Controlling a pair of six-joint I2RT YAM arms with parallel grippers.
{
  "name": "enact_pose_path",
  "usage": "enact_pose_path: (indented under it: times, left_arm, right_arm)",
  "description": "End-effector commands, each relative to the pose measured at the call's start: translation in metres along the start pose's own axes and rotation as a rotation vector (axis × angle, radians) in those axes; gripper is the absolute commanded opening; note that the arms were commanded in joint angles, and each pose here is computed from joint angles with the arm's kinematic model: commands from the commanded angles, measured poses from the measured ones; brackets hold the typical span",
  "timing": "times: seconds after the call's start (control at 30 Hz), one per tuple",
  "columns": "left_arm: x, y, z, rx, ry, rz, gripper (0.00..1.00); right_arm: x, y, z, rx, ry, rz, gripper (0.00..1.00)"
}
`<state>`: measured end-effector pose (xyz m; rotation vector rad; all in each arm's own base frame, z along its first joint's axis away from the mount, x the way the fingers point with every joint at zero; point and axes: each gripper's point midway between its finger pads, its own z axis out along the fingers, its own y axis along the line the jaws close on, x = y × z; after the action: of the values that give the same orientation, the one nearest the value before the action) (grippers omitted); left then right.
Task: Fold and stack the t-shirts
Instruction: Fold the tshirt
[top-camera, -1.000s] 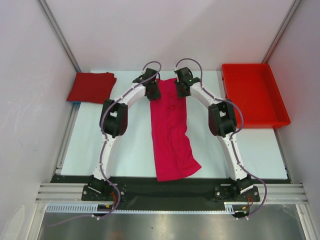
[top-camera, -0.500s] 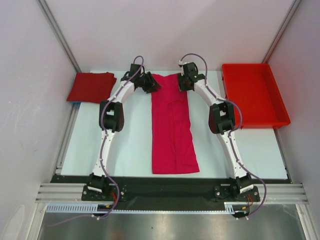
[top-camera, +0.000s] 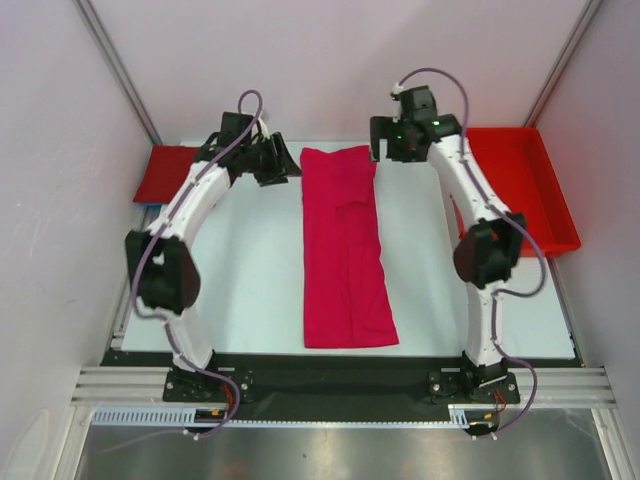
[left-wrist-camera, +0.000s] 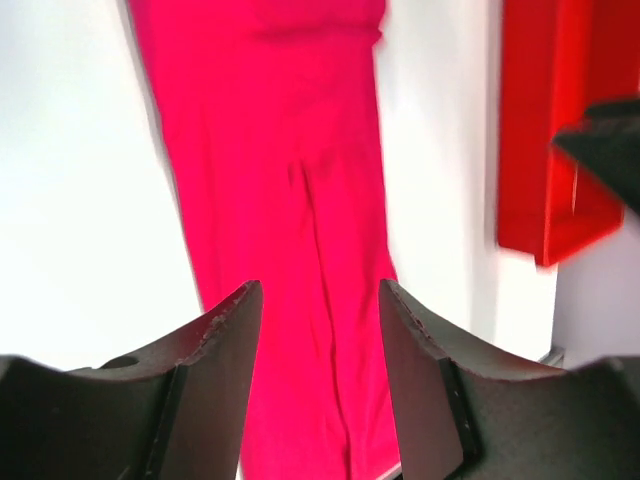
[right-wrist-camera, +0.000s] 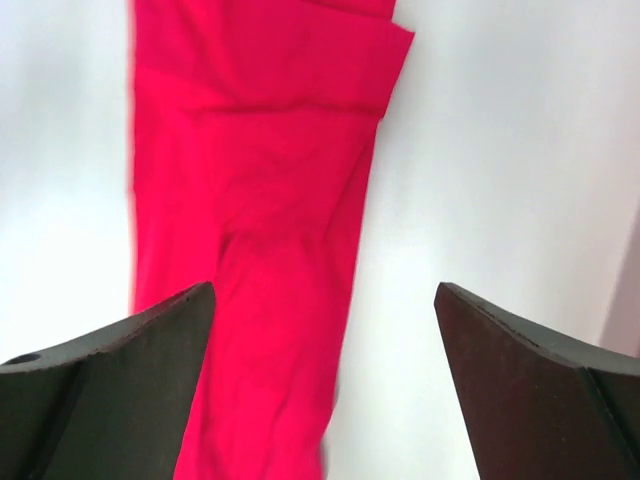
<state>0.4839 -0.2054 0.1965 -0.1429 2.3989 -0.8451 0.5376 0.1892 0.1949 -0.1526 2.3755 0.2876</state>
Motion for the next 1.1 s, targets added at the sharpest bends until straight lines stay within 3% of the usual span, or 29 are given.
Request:
enact_pose_path:
  times: [0.0,0.03,0.07,0.1,0.13,0.2,0.3,0.33,0.47,0.67,0.8,1.07]
  left_arm:
    - [0.047,-0.016,-0.050,-0.035,0.013,0.132,0.56]
    - [0.082,0.000,-0.048,-0.057,0.084,0.107,0.56]
    - [0.089,-0.011,-0.071,-0.027,0.054,0.120,0.56]
    - [0.105,-0.012,-0.077,-0.021,0.068,0.108,0.56]
    - [0.135,0.004,-0.077,-0.041,0.114,0.082,0.56]
    - [0.160,-0.012,-0.102,0.033,0.093,0.078,0.57]
    - [0.219,-0.001,-0.109,0.082,0.155,-0.010,0.57]
    - [0.239,0.005,-0.115,0.105,0.145,-0.018,0.57]
    - [0.293,0.028,-0.118,0.112,0.178,-0.110,0.61]
    - [0.339,0.043,-0.110,0.115,0.259,-0.173,0.61]
    - [0.350,0.044,-0.105,0.113,0.277,-0.189,0.60]
    - [0.380,0.040,-0.093,0.071,0.377,-0.223,0.57]
  right_arm:
    - [0.040,0.007,-0.077,-0.046,0.130,0.099,1.00]
    - [0.048,0.006,-0.085,-0.048,0.138,0.088,1.00]
    - [0.053,0.005,-0.098,-0.050,0.128,0.080,1.00]
    - [0.083,-0.002,-0.094,-0.037,0.185,0.082,1.00]
    - [0.080,0.001,-0.123,-0.060,0.133,0.076,1.00]
    - [0.126,0.002,-0.126,-0.090,0.214,0.102,1.00]
    - [0.160,0.008,-0.152,-0.140,0.219,0.157,0.98]
    - [0.201,0.010,-0.149,-0.171,0.309,0.191,0.92]
    - [0.257,0.025,-0.166,-0.273,0.359,0.307,0.73]
    - [0.310,0.024,-0.171,-0.296,0.417,0.370,0.70]
    - [0.345,0.029,-0.171,-0.341,0.486,0.428,0.60]
    - [0.373,0.022,-0.172,-0.298,0.503,0.446,0.56]
